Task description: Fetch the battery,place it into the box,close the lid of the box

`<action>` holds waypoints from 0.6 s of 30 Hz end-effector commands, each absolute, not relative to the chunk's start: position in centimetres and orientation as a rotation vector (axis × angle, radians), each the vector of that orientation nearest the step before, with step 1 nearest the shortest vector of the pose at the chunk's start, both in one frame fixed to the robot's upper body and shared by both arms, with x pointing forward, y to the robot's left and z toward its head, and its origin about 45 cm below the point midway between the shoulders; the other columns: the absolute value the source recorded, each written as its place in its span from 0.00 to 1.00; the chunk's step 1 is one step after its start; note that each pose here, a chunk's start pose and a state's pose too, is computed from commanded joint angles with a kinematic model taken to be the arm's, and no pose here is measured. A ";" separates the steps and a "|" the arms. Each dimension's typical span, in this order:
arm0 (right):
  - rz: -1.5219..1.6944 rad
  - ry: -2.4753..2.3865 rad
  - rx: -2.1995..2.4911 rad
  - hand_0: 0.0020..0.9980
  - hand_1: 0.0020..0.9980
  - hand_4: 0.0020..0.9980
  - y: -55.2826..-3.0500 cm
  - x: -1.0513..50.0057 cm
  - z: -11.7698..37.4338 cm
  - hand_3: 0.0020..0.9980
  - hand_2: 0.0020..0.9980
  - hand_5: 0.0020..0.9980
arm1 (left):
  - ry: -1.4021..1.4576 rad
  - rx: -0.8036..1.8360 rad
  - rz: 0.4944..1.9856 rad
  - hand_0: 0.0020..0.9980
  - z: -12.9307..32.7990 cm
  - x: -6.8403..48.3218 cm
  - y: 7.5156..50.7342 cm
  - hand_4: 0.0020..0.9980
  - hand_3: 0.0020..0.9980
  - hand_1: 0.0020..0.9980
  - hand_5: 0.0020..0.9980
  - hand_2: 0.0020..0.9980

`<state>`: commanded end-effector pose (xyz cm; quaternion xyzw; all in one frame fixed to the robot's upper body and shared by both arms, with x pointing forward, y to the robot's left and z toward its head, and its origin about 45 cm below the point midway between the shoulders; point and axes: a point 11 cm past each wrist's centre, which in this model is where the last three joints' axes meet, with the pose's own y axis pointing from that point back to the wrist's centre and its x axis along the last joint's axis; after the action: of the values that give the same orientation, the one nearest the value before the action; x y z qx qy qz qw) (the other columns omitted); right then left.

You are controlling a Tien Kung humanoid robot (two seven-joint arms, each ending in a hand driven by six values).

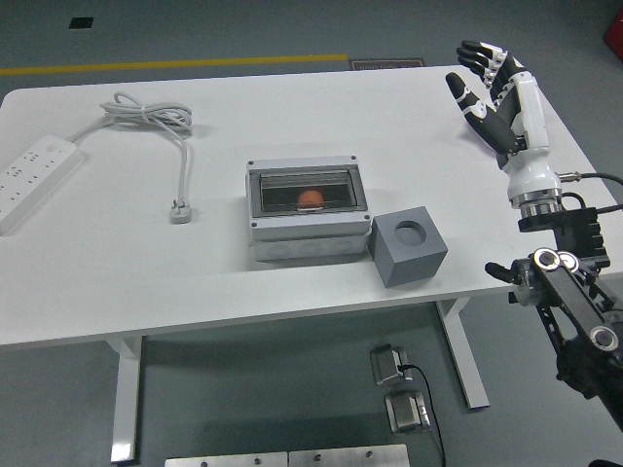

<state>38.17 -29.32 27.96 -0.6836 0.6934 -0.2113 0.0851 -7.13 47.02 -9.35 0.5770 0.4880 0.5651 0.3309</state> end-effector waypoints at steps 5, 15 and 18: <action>-0.652 2.113 -1.985 0.87 0.76 0.94 -31.1 37.4 28.3 0.70 0.73 0.55 | 1.216 1.486 1.493 0.62 -9.1 -5.1 48.0 0.71 0.72 0.67 0.46 0.69; -0.801 2.312 -1.972 0.87 0.75 0.94 -34.4 36.5 28.2 0.69 0.72 0.56 | 1.146 1.475 1.479 0.62 -9.1 -3.5 48.1 0.71 0.72 0.67 0.46 0.69; -0.861 2.354 -1.964 0.87 0.75 0.93 -34.8 36.3 28.3 0.70 0.72 0.56 | 1.133 1.474 1.476 0.62 -9.1 -3.3 48.1 0.71 0.71 0.67 0.45 0.69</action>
<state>36.26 -34.83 28.29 -0.6166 0.7391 -0.2702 -0.0215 -3.30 48.11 -9.13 0.5759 0.4424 0.5765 0.3746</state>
